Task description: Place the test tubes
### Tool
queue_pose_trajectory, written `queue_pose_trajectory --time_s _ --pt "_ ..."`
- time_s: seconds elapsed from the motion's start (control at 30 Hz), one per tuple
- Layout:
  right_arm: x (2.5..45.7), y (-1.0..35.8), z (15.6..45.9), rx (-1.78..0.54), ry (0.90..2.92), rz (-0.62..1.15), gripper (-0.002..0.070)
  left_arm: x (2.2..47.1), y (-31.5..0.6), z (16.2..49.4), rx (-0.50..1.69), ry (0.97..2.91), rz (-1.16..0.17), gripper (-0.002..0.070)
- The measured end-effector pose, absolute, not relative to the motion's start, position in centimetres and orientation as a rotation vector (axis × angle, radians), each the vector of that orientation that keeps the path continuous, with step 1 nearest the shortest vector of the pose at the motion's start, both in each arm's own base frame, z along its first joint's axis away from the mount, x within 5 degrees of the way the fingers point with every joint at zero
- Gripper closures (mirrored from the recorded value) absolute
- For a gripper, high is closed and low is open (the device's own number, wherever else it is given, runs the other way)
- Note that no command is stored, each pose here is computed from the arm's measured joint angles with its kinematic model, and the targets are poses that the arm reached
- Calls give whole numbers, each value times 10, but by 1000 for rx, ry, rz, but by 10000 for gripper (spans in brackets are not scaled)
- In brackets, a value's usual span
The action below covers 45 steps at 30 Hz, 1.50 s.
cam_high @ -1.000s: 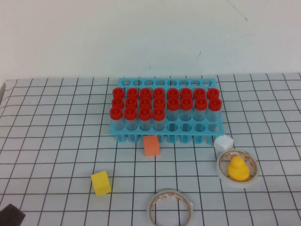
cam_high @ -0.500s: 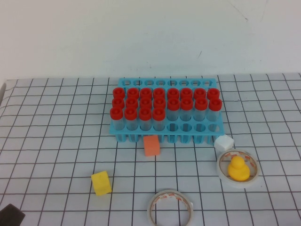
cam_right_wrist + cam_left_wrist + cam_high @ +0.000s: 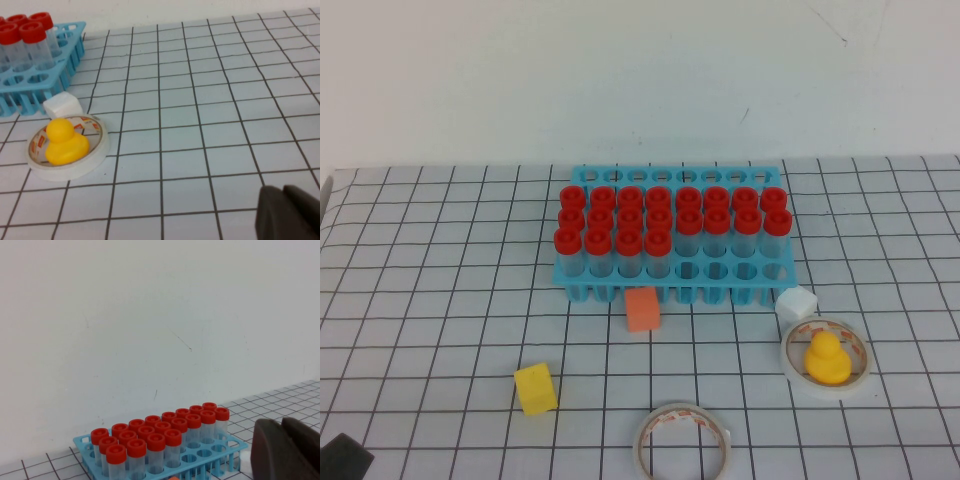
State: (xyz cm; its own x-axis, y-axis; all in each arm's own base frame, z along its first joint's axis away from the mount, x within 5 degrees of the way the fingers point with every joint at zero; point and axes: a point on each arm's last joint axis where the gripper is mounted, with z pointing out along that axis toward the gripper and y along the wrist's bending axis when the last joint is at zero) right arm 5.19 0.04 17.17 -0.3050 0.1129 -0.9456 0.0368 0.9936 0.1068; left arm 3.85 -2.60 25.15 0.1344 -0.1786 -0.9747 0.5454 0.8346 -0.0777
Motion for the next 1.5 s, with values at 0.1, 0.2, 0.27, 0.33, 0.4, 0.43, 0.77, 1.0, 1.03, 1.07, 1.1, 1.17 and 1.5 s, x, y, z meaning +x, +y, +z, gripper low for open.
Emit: queue_pose_trajectory --time_s 0.1,0.2,0.27,0.33,0.4,0.43,0.77,1.0,1.03,1.07,1.1,1.17,1.5 --pt "52 1 172 104 1882 74 678 39 -26 252 330 1340 -538 676" --pt "52 1 171 99 1883 73 678 39 -26 252 330 1340 -538 676" --pt "52 1 171 99 1883 73 678 39 -26 252 330 1340 -538 677" --pt "52 1 171 99 1885 73 678 39 -26 252 330 1340 -538 677" --pt "52 1 171 98 1885 72 678 39 -26 252 330 1340 -538 677" --pt "52 1 171 98 1885 72 678 39 -26 252 330 1340 -538 676" --pt "52 0 172 97 1886 70 678 39 -26 252 330 1340 -538 676" --pt "52 0 172 97 1886 70 678 39 -26 252 330 1340 -538 677" --pt "52 0 172 97 1886 70 678 39 -26 252 330 1340 -538 676" --pt "52 0 172 97 1886 70 678 39 -26 251 330 1342 -538 676" --pt "52 0 172 97 1886 70 678 39 -26 250 331 1344 -538 676" --pt "52 0 172 97 1886 70 678 40 -25 248 318 1352 -526 676" --pt "52 0 172 96 1886 69 678 47 -22 230 249 1390 -495 676"
